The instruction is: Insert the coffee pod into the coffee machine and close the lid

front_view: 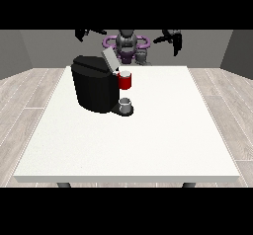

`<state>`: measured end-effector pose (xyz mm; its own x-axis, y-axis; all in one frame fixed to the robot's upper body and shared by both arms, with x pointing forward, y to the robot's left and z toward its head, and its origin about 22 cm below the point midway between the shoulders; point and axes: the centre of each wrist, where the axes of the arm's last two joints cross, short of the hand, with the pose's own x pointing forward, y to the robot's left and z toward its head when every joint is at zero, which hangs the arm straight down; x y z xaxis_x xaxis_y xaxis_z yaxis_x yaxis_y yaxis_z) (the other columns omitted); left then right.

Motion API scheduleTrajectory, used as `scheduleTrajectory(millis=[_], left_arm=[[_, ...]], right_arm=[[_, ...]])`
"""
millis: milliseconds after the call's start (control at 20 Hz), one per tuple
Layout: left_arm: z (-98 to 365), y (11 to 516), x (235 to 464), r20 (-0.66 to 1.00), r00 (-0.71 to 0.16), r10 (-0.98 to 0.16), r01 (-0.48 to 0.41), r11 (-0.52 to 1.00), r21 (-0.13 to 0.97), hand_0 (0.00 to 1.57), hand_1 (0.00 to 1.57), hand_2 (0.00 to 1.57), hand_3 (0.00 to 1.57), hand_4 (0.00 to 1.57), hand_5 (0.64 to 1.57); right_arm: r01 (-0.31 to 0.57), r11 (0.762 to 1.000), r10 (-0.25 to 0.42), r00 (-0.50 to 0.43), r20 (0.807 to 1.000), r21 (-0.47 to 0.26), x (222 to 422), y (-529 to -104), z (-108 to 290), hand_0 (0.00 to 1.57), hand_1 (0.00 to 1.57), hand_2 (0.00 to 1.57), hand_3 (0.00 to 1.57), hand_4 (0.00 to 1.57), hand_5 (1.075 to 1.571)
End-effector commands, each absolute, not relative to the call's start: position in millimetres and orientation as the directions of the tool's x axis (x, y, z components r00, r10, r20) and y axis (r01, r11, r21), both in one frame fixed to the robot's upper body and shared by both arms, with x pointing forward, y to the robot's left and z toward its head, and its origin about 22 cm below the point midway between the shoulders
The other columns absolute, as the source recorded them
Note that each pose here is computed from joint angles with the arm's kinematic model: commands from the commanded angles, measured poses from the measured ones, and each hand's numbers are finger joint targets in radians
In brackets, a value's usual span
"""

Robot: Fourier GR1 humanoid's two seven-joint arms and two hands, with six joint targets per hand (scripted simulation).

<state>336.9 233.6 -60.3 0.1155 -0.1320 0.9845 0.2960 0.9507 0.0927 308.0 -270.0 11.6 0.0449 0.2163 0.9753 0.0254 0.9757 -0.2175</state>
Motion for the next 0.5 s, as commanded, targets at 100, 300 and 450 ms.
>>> scheduleTrajectory(millis=[100, 300, 450], left_arm=[[-56, 232, 321, 0.995, 0.028, -0.1, 0.306, 0.948, 0.087, 0.0, 0.0, 0.0, 0.0, 0.39, 1.571], [-25, 228, 333, 0.991, 0.039, -0.124, 0.305, 0.946, 0.107, 0.0, 0.0, 0.0, 0.0, 0.38, 1.571], [-22, 223, 328, 0.994, -0.011, -0.106, 0.295, 0.95, 0.104, 0.0, 0.0, 0.0, 0.0, 0.36, 1.571]], right_arm=[[0.077, 0.981, 0.177, 0.028, 0.984, -0.179, 333, -297, 45, 0.0, 0.0, 0.0, 0.0, 0.0, 1.571], [0.052, 0.992, 0.112, 0.102, 0.989, -0.117, 329, -286, 21, 0.0, 0.0, 0.0, 0.0, 0.0, 1.571], [0.083, 0.995, 0.053, 0.06, 0.997, -0.058, 355, -284, 52, 0.0, 0.0, 0.0, 0.0, 0.09, 1.571]])
